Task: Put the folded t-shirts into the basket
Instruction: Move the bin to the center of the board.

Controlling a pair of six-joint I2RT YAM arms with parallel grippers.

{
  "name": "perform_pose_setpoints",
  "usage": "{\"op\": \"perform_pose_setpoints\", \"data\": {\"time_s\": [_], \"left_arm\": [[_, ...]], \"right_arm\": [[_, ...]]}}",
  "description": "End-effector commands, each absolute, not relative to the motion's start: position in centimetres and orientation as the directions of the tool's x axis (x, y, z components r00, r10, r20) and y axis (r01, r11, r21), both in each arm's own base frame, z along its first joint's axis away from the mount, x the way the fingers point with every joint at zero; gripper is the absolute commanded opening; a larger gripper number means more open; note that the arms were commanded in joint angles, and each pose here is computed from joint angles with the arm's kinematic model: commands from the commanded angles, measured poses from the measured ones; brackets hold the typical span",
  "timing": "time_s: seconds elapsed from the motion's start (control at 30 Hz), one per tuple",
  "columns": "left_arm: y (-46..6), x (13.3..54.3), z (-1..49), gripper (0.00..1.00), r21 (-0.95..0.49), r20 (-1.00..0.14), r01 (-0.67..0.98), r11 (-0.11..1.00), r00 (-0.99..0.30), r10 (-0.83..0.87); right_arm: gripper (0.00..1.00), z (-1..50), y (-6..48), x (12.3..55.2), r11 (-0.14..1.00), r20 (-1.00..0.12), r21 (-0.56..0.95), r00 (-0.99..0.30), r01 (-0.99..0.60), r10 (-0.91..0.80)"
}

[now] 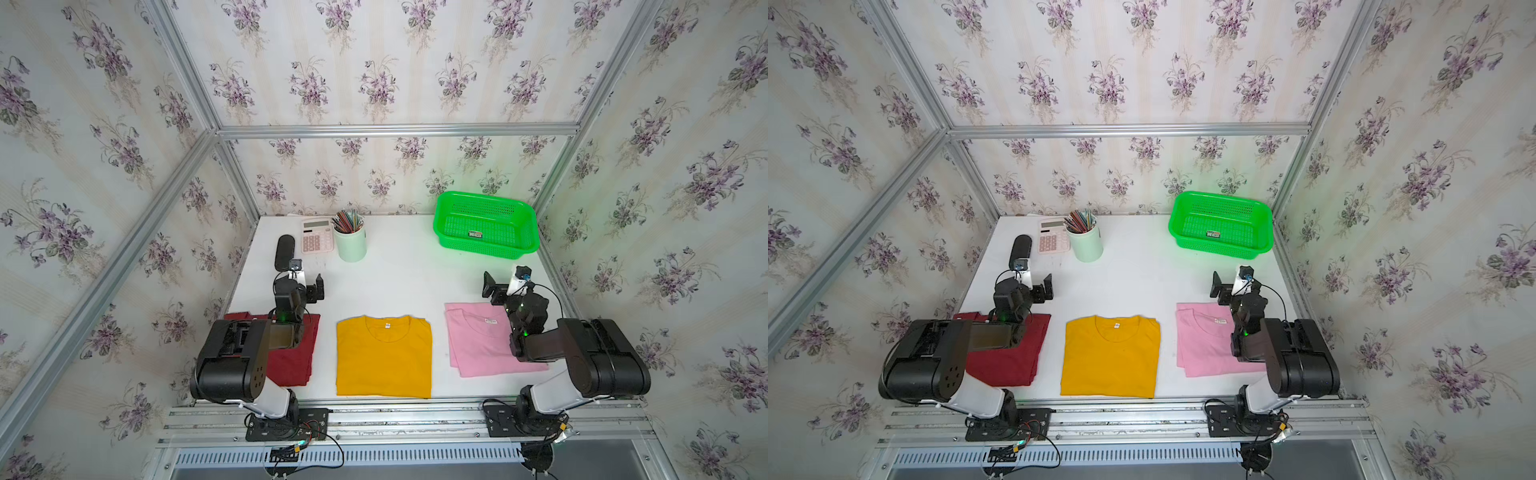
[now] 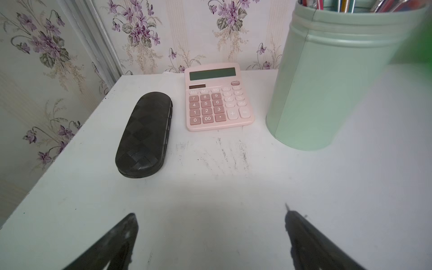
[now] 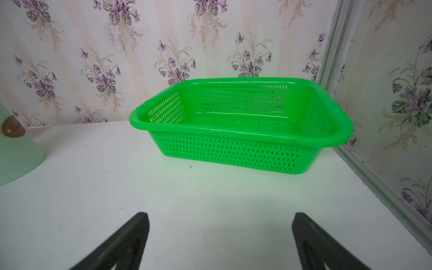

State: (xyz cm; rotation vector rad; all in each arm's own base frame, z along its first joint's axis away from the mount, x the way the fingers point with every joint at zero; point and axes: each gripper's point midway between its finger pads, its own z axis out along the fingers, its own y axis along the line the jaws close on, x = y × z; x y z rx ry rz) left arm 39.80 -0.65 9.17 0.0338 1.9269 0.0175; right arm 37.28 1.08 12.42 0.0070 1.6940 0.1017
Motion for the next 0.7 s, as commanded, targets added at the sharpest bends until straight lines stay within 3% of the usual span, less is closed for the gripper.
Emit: {"op": "perform_pose_setpoints", "data": {"time_s": [0.0,0.57,0.67], "left_arm": [[-0.7,39.9,9.4,1.00,0.031,-0.940,0.017,0.999,-0.339,0.035],[-0.6,39.9,9.4,1.00,0.029,-0.940,0.015,0.999,-0.339,0.032],[-1.1,39.8,9.5,1.00,0.033,-0.939,0.046,0.998,-0.340,0.047]], "right_arm": [[1.00,12.5,1.1,37.4,0.996,-0.990,0.069,-0.124,-0.052,0.062],[1.00,12.7,1.1,37.3,0.996,-0.991,0.070,-0.115,-0.052,0.064],[1.00,14.2,-0.1,36.2,0.996,-0.993,0.089,-0.070,0.015,0.090]]}}
